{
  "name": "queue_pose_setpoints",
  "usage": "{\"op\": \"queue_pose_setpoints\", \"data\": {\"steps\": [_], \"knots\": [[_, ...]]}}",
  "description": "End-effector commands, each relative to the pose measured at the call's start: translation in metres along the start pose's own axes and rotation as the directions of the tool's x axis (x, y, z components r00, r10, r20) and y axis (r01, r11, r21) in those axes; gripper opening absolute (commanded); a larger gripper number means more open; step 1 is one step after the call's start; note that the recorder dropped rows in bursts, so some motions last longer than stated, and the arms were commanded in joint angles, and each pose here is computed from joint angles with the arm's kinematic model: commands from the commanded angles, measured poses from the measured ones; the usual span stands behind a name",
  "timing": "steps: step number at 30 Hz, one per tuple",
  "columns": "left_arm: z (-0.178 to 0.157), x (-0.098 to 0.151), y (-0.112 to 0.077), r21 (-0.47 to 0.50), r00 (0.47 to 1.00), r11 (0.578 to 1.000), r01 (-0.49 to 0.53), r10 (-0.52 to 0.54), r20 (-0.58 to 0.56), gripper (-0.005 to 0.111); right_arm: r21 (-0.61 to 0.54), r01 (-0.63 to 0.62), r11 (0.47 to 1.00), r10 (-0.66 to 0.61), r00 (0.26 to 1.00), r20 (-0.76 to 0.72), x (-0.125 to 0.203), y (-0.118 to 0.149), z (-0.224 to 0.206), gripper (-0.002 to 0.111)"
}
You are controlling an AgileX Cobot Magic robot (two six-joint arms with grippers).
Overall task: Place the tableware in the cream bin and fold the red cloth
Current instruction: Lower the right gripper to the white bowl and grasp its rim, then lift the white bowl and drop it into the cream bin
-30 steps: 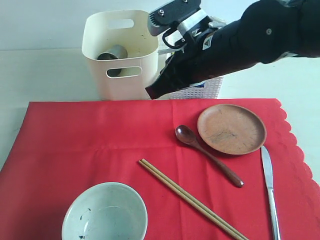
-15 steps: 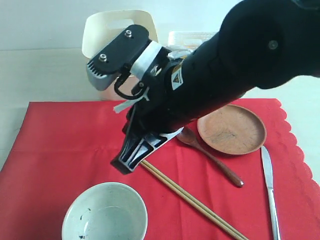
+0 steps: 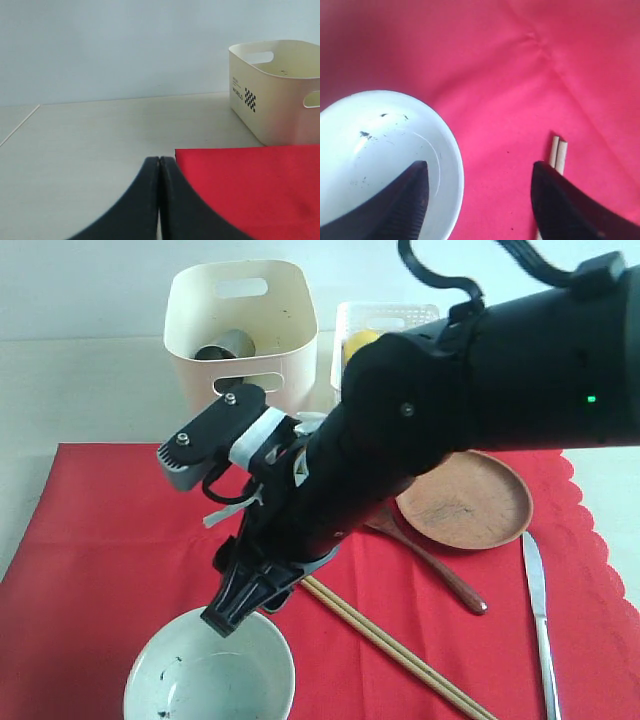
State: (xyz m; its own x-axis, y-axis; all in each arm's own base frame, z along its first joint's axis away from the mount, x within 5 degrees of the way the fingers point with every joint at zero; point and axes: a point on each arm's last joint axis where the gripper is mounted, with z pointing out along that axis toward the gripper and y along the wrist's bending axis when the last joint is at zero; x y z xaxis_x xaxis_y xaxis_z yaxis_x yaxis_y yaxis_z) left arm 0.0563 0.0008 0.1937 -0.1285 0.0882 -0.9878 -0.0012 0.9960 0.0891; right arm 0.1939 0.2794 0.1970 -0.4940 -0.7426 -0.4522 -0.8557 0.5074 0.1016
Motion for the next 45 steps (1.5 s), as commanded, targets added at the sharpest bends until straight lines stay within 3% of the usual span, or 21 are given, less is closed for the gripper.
{"op": "queue_pose_setpoints", "data": {"steps": [1, 10, 17, 19, 27, 39, 45], "knots": [[-0.001, -0.001, 0.0, -0.003, 1.0, 1.0, 0.002, -0.001, 0.014, 0.0, -0.026, -0.015, 1.0, 0.014, 0.998, -0.06, -0.005, 0.0, 0.018, 0.059], [-0.001, -0.001, 0.0, -0.003, 1.0, 1.0, 0.002, -0.001, 0.014, 0.0, -0.114, 0.089, 0.989, -0.105, 0.984, -0.147, -0.009, 0.018, 0.053, 0.059], [-0.001, -0.001, 0.0, -0.003, 1.0, 1.0, 0.002, -0.001, 0.014, 0.0, -0.127, 0.1, 0.987, -0.122, 0.976, -0.181, -0.007, 0.021, 0.06, 0.05], [-0.001, -0.001, 0.0, -0.003, 1.0, 1.0, 0.002, -0.001, 0.014, 0.0, -0.123, 0.115, 0.986, -0.137, 0.972, -0.19, -0.006, 0.021, 0.06, 0.043], [-0.001, -0.001, 0.0, -0.003, 1.0, 1.0, 0.002, -0.001, 0.014, 0.0, -0.094, 0.179, 0.979, -0.195, 0.959, -0.204, -0.009, 0.017, 0.057, 0.001], [-0.001, -0.001, 0.0, -0.003, 1.0, 1.0, 0.002, -0.001, 0.014, 0.0, -0.072, 0.192, 0.979, -0.2, 0.971, -0.134, -0.029, 0.017, 0.048, 0.0], [-0.001, -0.001, 0.0, -0.003, 1.0, 1.0, 0.002, -0.001, 0.014, 0.0, 0.057, 0.168, 0.984, -0.167, 0.986, -0.031, -0.06, 0.007, 0.018, 0.0]]}}
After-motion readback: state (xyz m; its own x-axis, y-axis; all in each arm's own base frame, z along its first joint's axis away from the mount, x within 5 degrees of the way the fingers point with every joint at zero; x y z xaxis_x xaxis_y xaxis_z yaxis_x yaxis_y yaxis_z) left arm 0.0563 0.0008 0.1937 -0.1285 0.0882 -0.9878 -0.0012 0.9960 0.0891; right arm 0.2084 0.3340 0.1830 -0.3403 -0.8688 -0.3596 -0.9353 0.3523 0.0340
